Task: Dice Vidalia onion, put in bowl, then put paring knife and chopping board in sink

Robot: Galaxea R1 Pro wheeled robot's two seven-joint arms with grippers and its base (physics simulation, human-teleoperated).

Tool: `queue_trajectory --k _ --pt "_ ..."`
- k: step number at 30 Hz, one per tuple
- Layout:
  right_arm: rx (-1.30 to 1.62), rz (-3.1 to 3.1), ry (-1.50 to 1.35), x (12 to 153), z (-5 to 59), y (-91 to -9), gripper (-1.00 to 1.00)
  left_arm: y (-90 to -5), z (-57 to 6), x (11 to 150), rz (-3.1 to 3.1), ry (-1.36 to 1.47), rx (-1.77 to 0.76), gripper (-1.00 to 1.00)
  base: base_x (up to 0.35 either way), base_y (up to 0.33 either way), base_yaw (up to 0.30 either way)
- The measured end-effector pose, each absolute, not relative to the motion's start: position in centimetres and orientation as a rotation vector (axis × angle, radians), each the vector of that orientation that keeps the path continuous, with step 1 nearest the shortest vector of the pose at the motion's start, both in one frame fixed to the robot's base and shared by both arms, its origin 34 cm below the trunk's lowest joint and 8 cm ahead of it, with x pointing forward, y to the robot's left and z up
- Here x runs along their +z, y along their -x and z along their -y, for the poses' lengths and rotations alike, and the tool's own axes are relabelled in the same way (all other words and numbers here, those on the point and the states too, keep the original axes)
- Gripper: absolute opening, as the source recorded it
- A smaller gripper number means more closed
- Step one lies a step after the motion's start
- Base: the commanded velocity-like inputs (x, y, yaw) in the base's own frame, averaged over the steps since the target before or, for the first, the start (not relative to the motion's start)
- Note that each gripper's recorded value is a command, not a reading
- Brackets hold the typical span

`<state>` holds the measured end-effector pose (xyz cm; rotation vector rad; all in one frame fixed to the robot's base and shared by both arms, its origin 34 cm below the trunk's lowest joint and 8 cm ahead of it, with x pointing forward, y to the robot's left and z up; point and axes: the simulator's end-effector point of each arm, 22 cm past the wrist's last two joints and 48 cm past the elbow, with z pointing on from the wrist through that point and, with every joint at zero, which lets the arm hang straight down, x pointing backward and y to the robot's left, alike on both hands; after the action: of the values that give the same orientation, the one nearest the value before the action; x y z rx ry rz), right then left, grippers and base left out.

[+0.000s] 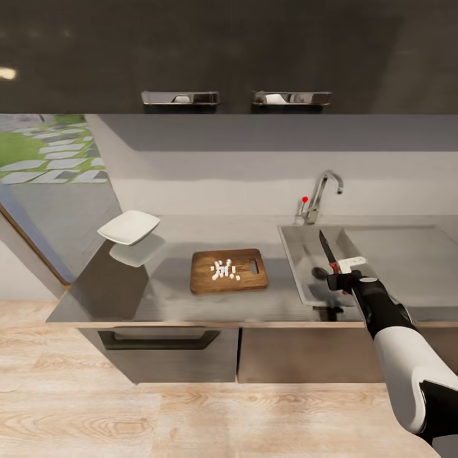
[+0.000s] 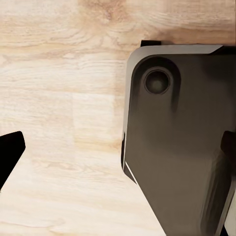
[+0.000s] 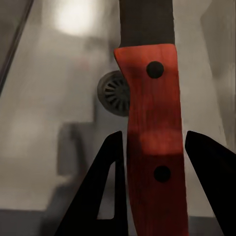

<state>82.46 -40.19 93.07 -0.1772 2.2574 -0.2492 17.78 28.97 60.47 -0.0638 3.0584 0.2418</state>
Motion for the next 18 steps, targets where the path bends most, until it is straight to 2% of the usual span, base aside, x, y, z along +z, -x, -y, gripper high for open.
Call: queue_trajectory --k 6,18 --pt "-0.231 -2.293 0.180 91.5 39.6 -81.8 -1.00 -17.8 -29.1 60.5 -3.059 0.064 0.244 1.00 0.287 0.000 0.000" --pt "-0.215 -2.368 0.175 88.2 39.2 -80.0 -1.00 -17.7 -29.1 60.5 -3.060 0.065 0.246 1.00 0.016 0.000 0.000"
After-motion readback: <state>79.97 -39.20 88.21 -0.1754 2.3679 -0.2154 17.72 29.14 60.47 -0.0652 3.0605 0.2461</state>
